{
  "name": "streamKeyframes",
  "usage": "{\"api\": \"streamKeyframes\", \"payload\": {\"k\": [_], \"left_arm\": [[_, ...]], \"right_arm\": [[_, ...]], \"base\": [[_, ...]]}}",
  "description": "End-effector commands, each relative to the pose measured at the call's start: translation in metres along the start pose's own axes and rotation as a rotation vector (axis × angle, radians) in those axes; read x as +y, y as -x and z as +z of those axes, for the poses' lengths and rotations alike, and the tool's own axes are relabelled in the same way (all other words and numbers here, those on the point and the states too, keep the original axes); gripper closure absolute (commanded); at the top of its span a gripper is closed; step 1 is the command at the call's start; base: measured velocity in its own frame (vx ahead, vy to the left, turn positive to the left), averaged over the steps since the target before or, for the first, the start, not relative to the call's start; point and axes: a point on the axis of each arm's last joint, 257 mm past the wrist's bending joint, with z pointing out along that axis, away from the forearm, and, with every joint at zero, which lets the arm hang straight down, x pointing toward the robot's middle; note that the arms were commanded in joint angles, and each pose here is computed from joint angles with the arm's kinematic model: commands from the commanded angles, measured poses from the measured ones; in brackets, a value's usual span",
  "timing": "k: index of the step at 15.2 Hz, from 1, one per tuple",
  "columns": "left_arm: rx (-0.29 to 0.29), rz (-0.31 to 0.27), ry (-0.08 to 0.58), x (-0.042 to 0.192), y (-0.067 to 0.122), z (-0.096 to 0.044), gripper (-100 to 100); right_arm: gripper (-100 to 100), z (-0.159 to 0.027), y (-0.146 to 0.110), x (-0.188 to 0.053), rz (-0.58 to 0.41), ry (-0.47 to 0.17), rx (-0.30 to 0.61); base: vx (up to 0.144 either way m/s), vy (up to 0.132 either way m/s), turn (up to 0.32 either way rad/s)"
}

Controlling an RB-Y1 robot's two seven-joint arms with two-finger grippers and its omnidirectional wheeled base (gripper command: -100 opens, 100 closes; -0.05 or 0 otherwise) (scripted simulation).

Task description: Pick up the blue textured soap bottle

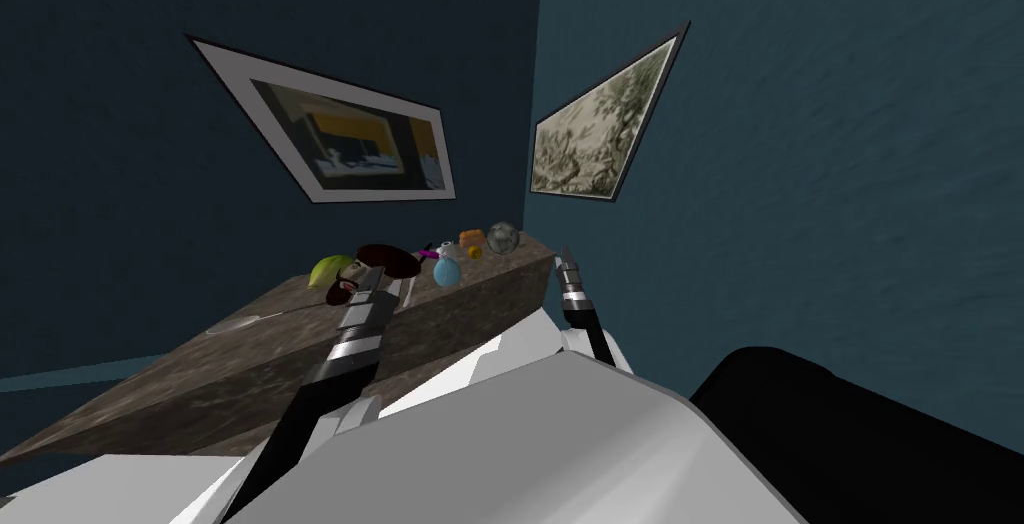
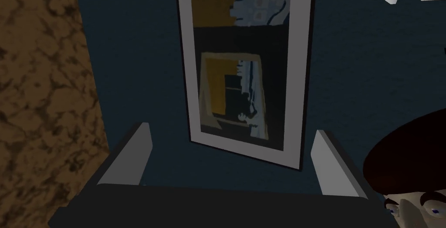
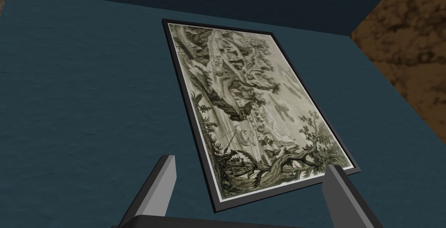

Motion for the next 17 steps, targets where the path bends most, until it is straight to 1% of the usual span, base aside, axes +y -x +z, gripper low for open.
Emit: {"api": "streamKeyframes", "payload": {"k": [1,2,3,4,5,6,7,8,10,11,12,13,14,15,16,17], "left_arm": [[0.017,-0.015,0.021,0.006,-0.001,0.002,-100],[0.035,-0.035,0.046,0.012,-0.002,0.006,-100],[0.035,-0.035,0.048,0.012,-0.002,0.006,-100],[0.052,-0.06,0.069,0.017,-0.002,0.009,-100],[0.051,-0.06,0.078,0.019,-0.002,0.009,-100],[0.067,-0.088,0.096,0.023,-0.003,0.013,-100],[0.066,-0.087,0.111,0.027,-0.003,0.013,-100],[0.081,-0.119,0.122,0.028,-0.003,0.018,-100],[0.079,-0.118,0.148,0.035,-0.003,0.017,-100],[0.091,-0.153,0.166,0.038,-0.004,0.021,-100],[0.089,-0.151,0.187,0.043,-0.004,0.021,-100],[0.089,-0.151,0.188,0.044,-0.004,0.021,-100],[0.1,-0.188,0.212,0.048,-0.004,0.025,-100],[0.098,-0.187,0.228,0.052,-0.004,0.024,-100],[0.098,-0.187,0.231,0.052,-0.004,0.024,-100],[0.108,-0.226,0.25,0.055,-0.005,0.029,-100]], "right_arm": [[0,0.0,0.0,0.0,0.0,0.0,0.0],[0,0.0,0.0,0.0,0.0,0.0,0.0],[0,0.0,0.0,0.0,0.0,0.0,0.0],[0,0.0,0.0,0.0,0.0,0.0,0.0],[0,0.0,0.0,0.0,0.0,0.0,0.0],[0,0.0,0.0,0.0,0.0,0.0,0.0],[0,0.0,0.0,0.0,0.0,0.0,0.0],[0,0.0,0.0,0.0,0.0,0.0,0.0],[0,0.0,0.0,0.0,0.0,0.0,0.0],[0,0.0,0.0,0.0,0.0,0.0,0.0],[0,0.0,0.0,0.0,0.0,0.0,0.0],[0,0.0,0.0,0.0,0.0,0.0,0.0],[0,0.0,0.0,0.0,0.0,0.0,0.0],[0,0.0,0.0,0.0,0.0,0.0,0.0],[0,0.0,0.0,0.0,0.0,0.0,0.0],[0,0.0,0.0,0.0,0.0,0.0,0.0]], "base": [[0.019,0.018,-0.043],[0.022,0.019,-0.053],[0.02,0.022,-0.047],[0.02,0.027,-0.064],[0.019,0.025,-0.055],[0.018,0.026,-0.061],[0.02,0.026,-0.054],[0.021,0.025,-0.069],[0.02,0.02,-0.04],[0.02,0.018,-0.062],[0.023,0.022,-0.062],[0.017,0.017,-0.022],[0.019,0.02,-0.057],[0.022,0.023,-0.072],[0.017,0.019,-0.029],[0.017,0.022,-0.056]]}}
